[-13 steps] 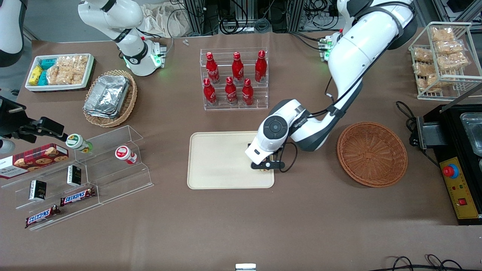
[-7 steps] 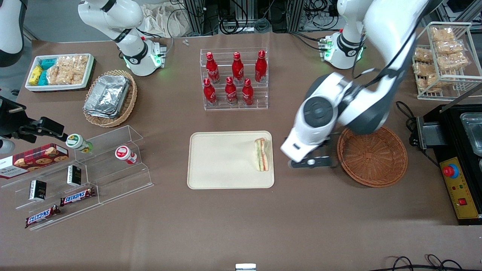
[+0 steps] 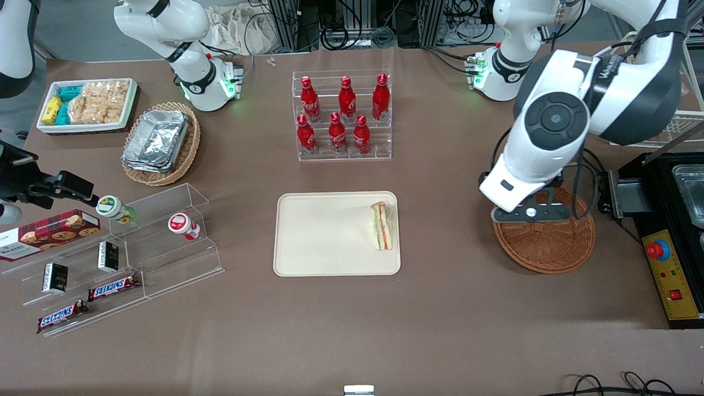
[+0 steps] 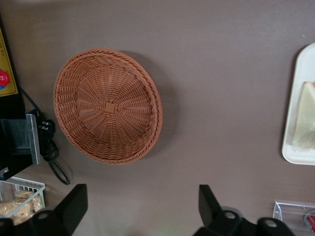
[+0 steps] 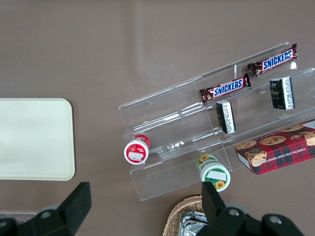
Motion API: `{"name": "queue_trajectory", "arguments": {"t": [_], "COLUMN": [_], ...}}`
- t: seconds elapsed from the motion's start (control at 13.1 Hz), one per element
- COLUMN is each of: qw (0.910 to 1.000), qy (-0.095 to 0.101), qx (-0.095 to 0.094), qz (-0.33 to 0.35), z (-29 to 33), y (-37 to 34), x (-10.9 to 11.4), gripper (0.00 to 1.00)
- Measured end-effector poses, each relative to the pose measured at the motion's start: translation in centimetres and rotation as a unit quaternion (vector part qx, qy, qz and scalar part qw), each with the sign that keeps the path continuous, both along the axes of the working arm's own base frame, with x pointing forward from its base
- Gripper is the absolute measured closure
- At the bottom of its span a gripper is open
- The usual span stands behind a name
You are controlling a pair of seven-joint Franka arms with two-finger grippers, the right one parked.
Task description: Place sandwich from basket to tray
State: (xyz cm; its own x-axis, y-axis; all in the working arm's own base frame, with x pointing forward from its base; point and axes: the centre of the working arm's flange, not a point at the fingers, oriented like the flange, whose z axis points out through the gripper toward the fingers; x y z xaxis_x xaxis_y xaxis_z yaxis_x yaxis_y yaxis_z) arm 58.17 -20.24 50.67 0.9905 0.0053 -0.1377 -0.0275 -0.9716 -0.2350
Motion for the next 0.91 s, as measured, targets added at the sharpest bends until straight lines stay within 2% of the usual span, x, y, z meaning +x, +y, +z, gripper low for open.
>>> {"name": "queue_trajectory", "arguments": {"t": [0.3, 0.61, 0.76, 0.91], "qw": [0.9997, 0.9991, 0.9984, 0.9979], "qy": [0.004, 0.014, 0.019, 0.016], "qx": [-0.003, -0.028, -0.042, -0.053], "qz": [0.024, -0.029, -0.032, -0.033], "z": [0.2, 2.3, 2.5, 3.5], "y": [4.9, 10.0, 12.2, 14.3], "x": [1.4, 1.8, 2.0, 1.9], "gripper": [0.0, 0.0, 0.0, 0.0]}}
